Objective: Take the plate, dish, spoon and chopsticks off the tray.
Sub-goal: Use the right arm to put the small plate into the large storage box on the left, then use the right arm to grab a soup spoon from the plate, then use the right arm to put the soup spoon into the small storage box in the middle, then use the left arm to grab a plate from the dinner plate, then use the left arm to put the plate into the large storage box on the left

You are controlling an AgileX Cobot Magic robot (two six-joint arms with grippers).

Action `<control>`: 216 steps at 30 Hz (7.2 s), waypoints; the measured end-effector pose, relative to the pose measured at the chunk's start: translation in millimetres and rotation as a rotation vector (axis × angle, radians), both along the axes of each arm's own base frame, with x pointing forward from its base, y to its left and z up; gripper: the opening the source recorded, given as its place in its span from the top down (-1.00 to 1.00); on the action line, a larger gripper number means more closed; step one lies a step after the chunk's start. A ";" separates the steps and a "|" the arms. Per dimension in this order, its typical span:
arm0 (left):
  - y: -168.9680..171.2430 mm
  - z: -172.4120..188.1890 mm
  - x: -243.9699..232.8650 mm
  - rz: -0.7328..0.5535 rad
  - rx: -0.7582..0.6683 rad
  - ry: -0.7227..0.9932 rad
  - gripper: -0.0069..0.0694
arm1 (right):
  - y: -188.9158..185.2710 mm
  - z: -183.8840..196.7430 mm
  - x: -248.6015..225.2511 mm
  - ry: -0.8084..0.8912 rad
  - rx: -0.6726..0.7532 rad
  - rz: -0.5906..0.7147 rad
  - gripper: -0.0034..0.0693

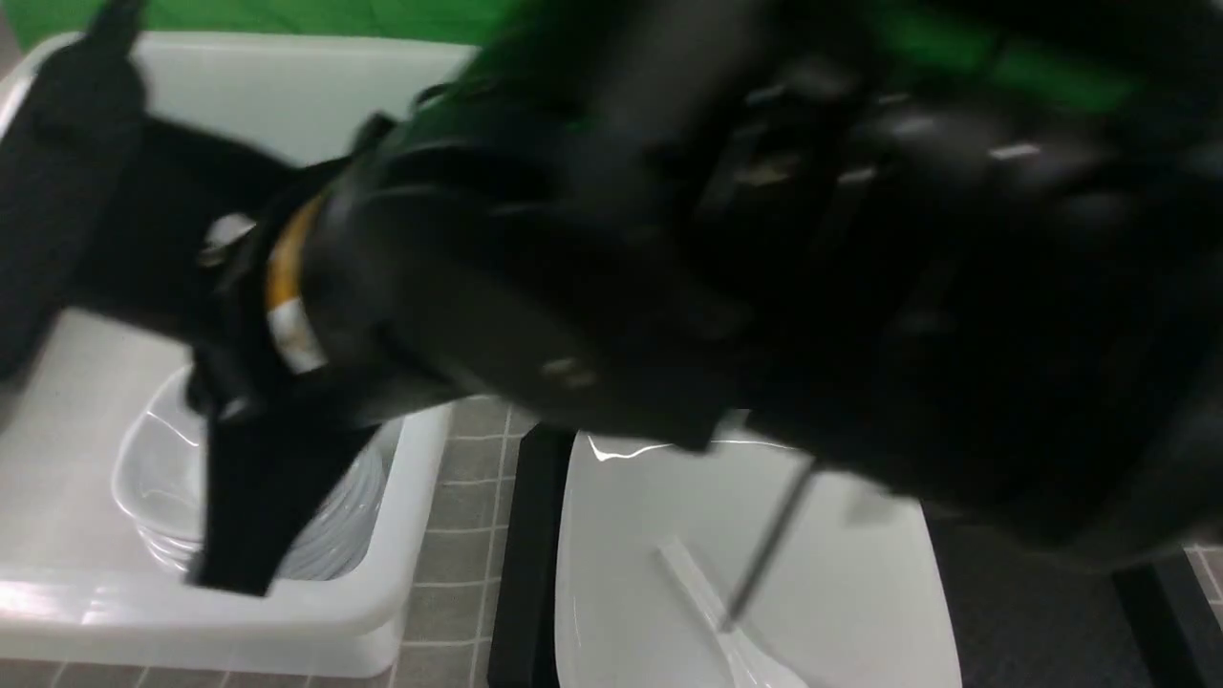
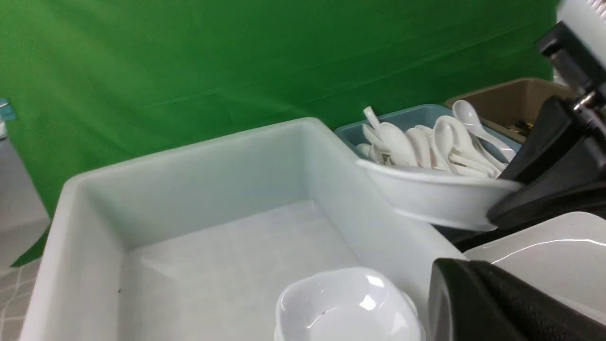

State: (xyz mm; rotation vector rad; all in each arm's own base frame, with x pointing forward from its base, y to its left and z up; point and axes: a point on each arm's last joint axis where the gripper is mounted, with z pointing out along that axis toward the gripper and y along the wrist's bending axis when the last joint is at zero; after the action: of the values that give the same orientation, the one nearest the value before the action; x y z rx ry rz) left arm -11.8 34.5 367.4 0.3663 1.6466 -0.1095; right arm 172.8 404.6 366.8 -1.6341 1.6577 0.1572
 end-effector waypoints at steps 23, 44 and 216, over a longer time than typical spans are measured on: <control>-0.4 -3.2 -8.0 -0.049 -0.021 0.004 0.79 | 24.8 -43.7 28.3 0.019 -0.332 -0.074 -0.65; -79.5 2.5 69.1 -0.347 0.082 0.245 0.79 | -166.8 -81.9 10.4 0.569 -0.167 -0.887 -0.34; -74.5 -102.2 353.4 -0.020 0.902 0.561 0.73 | -336.1 32.9 -68.2 0.293 0.387 -0.730 0.83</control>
State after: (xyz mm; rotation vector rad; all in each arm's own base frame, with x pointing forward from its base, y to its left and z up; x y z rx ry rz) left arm 341.6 -40.0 265.3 1.1087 2.1829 0.5867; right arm 104.6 68.5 399.6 -0.6802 2.1779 0.3295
